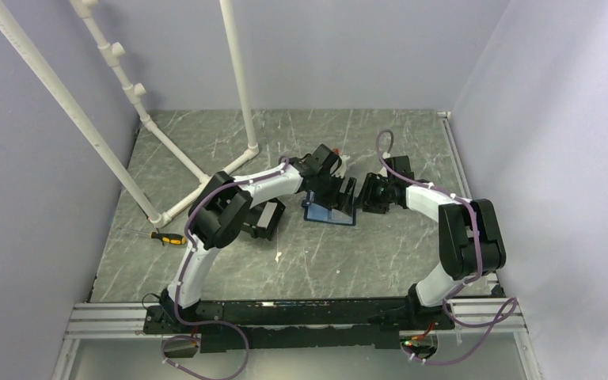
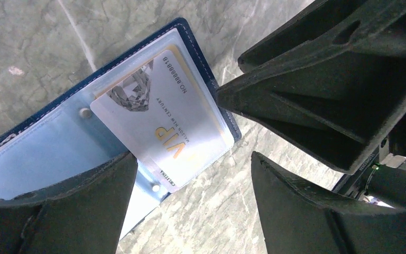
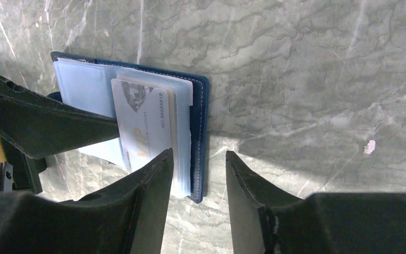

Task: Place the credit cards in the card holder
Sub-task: Insert the credit card into the card holder.

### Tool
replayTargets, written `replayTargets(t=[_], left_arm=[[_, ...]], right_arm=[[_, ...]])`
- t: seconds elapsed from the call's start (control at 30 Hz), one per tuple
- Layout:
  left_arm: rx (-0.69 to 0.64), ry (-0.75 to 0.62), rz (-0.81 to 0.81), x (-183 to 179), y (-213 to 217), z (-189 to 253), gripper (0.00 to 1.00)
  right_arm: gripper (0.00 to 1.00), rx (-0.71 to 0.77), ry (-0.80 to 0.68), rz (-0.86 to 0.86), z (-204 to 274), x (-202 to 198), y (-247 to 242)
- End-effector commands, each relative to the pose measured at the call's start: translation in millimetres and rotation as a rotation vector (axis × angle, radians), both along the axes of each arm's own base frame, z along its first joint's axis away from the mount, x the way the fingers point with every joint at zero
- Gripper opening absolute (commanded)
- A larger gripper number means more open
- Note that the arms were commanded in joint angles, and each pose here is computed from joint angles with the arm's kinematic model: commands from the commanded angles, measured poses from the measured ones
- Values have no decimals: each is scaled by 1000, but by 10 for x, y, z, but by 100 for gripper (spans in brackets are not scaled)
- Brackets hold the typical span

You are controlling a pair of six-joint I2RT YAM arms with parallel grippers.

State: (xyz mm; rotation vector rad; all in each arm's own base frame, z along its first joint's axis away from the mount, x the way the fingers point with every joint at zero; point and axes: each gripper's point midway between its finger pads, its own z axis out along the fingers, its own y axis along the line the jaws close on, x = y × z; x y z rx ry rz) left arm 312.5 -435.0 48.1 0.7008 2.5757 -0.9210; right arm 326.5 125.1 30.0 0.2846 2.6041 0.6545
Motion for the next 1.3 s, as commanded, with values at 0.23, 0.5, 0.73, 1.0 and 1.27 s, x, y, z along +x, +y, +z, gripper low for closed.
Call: replayTargets(t=[0.23,0.5,0.73,1.0,1.27], left_arm=[[-147,89,-56,-154,-353,119,83],[-315,199,-57,-173,-202,575,88],[-200,165,-6,-153,-4,437,97],[-123,135,14,-148,-52,219,97],[-229,134,-97,-341,-570,377,92]], right_arm=[[46,142,-16,67,78,-11,229],[60,-143,-98,-94,347,59,-352],[70,-93,-72,-58,265,-92,-262],[72,29,-59,23,149,-99,-21],[66,182,-41,60,158,-93,218]])
